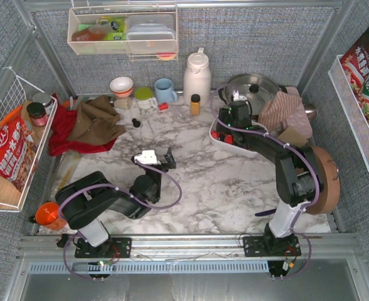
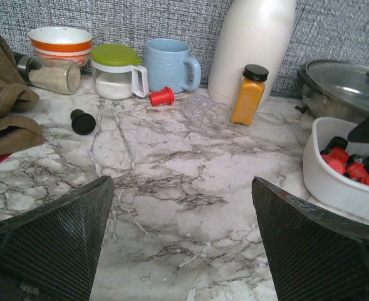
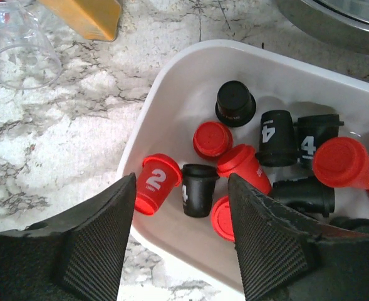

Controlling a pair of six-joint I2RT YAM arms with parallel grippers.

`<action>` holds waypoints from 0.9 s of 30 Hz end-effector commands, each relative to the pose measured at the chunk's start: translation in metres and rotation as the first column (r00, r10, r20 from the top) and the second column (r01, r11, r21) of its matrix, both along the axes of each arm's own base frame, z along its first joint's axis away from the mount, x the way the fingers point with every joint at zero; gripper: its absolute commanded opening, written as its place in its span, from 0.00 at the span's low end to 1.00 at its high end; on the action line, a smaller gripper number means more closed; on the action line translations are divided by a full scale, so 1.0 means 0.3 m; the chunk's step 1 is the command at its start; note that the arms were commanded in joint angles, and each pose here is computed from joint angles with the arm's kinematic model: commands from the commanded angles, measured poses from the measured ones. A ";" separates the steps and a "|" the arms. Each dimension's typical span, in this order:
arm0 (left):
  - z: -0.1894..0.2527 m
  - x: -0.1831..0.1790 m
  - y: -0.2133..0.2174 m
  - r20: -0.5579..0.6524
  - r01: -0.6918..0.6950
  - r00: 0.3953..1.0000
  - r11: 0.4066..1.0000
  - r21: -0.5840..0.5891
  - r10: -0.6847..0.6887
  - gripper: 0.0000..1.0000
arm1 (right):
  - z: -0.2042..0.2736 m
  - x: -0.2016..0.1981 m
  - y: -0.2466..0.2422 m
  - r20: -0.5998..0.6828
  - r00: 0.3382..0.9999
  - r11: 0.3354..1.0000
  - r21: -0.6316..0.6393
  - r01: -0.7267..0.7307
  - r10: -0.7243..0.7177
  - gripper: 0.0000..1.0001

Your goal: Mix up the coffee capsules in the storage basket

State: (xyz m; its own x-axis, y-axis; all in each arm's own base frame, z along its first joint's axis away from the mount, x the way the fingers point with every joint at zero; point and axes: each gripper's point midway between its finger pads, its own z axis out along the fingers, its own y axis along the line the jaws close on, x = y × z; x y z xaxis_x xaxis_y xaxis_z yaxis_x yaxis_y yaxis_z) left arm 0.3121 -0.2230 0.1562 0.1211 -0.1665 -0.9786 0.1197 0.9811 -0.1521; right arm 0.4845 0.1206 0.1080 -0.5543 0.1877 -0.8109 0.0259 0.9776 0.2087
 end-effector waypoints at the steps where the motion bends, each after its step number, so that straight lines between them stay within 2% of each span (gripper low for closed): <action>1: 0.139 0.011 -0.002 0.113 0.034 0.994 0.975 -0.221 -0.009 0.98 | 0.040 -0.047 -0.006 -0.025 1.000 1.000 0.014 -0.005 0.005 0.65; 4: 0.101 0.061 -0.034 0.020 0.023 1.000 0.986 -0.163 -0.020 0.99 | 0.075 -0.104 -0.023 -0.016 1.000 1.000 0.015 0.000 0.000 0.66; 5: 0.067 0.094 -0.051 -0.069 0.020 0.997 0.994 -0.106 -0.027 0.99 | 0.085 -0.124 -0.026 -0.010 1.000 1.000 0.016 -0.003 0.003 0.66; 7: 0.023 0.164 -0.041 -0.253 -0.033 0.967 0.997 -0.071 0.013 1.00 | 0.103 -0.166 -0.042 0.000 1.000 1.000 0.015 0.001 -0.001 0.67; 8: 0.018 0.194 -0.022 -0.306 -0.054 0.951 0.997 -0.056 0.035 1.00 | 0.112 -0.188 -0.049 0.007 1.000 1.000 0.017 0.004 -0.004 0.67; 13: 0.014 0.279 0.095 -0.381 -0.120 0.918 0.993 0.009 0.114 1.00 | 0.146 -0.287 -0.076 0.031 0.999 1.000 0.025 0.009 -0.010 0.67; 16: -0.024 0.347 0.167 -0.473 -0.138 0.874 0.990 -0.024 0.110 1.00 | 0.197 -0.319 -0.095 0.072 0.997 1.000 0.020 0.014 -0.015 0.67; 19: -0.057 0.433 0.250 -0.556 -0.195 0.818 0.980 -0.030 0.146 1.00 | 0.231 -0.330 -0.116 0.107 0.994 1.000 -0.004 0.022 -0.022 0.67; 23: -0.134 0.540 0.375 -0.650 -0.303 0.712 0.951 0.058 0.267 1.00 | 0.239 -0.335 -0.129 0.111 0.993 1.000 -0.010 0.027 -0.026 0.68; 27: -0.171 0.643 0.415 -0.700 -0.373 0.631 0.922 0.104 0.334 1.00 | 0.242 -0.335 -0.134 0.108 0.994 1.000 -0.001 0.021 -0.021 0.69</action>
State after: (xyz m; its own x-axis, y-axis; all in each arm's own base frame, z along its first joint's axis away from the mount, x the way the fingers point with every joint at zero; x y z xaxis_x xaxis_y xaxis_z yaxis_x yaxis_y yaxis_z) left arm 0.5056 -0.1093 0.1333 -0.4019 -0.2989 -0.8655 -0.3266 0.9298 -0.1695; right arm 0.3845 0.0827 0.1790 -0.4614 0.2012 -0.8641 0.0285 0.9768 0.2122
